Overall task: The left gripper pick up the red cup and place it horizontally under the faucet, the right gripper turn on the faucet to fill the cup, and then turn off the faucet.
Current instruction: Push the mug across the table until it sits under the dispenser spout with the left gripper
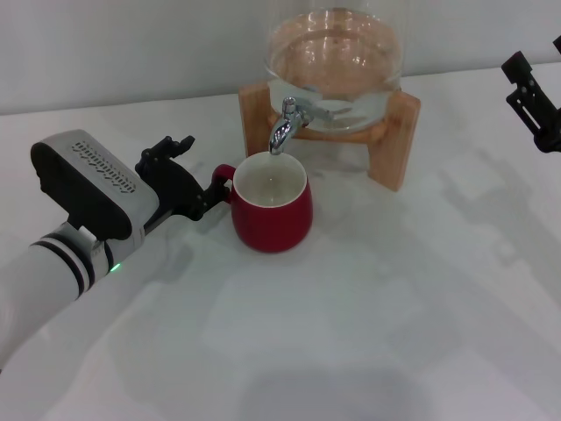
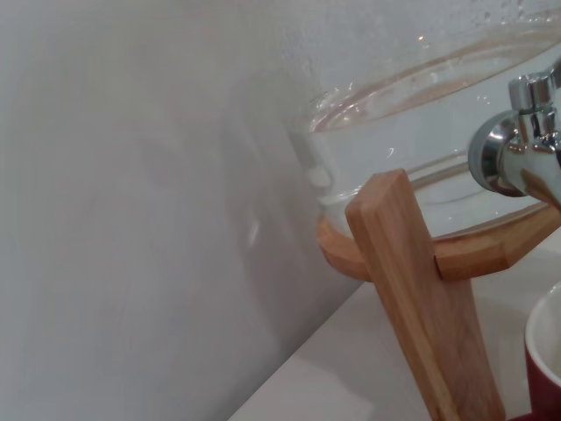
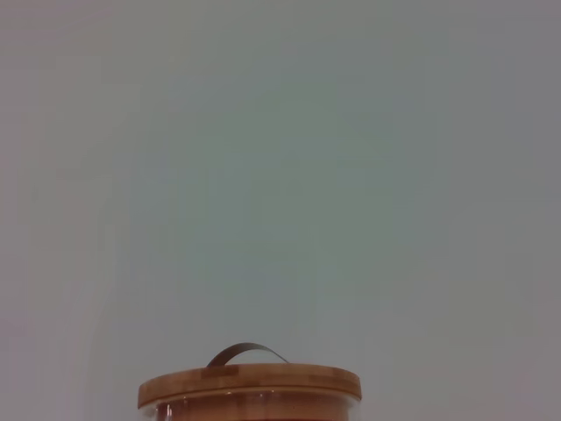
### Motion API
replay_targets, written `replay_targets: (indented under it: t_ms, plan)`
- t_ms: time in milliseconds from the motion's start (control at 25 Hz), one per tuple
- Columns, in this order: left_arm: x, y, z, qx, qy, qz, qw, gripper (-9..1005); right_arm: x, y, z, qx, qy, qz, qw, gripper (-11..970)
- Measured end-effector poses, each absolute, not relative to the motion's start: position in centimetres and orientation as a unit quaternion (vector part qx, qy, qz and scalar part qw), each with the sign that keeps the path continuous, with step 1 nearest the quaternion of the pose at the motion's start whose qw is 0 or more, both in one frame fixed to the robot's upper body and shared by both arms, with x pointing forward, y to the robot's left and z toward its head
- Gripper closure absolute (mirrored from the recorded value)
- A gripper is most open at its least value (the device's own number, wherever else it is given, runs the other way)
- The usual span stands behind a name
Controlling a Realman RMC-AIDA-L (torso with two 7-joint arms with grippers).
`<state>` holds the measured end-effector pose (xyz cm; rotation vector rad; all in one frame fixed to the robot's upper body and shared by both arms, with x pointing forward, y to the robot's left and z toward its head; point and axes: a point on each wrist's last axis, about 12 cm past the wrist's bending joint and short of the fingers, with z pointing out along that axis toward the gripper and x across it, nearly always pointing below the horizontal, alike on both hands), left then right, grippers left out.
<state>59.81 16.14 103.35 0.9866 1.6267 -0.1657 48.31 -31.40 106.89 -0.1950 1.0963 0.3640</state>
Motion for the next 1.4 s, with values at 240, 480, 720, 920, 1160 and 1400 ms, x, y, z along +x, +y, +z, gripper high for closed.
replay_targets:
  t_ms: [240, 480, 720, 920, 1160, 1400]
  plan:
    - [59.84, 16.15, 103.4, 0.416, 0.696, -0.072, 0.58, 288, 48.3, -31.4, 106.89, -0.092, 0.517, 0.171, 0.833, 176]
    - [59.78, 16.14, 103.37, 0.415, 0.697, -0.073, 0.58, 289, 48.3, -31.4, 106.9, -0.092, 0.517, 0.171, 0.834, 177]
    - [59.77, 16.06, 103.39, 0.413, 0.697, -0.075, 0.581, 289, 48.31, -31.38, 106.93, -0.092, 0.516, 0.172, 0.834, 176]
    - [59.76, 15.95, 103.42, 0.412, 0.698, -0.077, 0.581, 289, 48.31, -31.38, 106.93, -0.092, 0.516, 0.172, 0.834, 176]
    - [59.58, 15.83, 103.37, 0.409, 0.699, -0.083, 0.581, 289, 48.31, -31.38, 106.93, -0.093, 0.516, 0.172, 0.834, 176]
    - [59.43, 15.73, 103.37, 0.4, 0.701, -0.088, 0.584, 290, 48.38, -31.31, 107.01, -0.093, 0.514, 0.173, 0.835, 176]
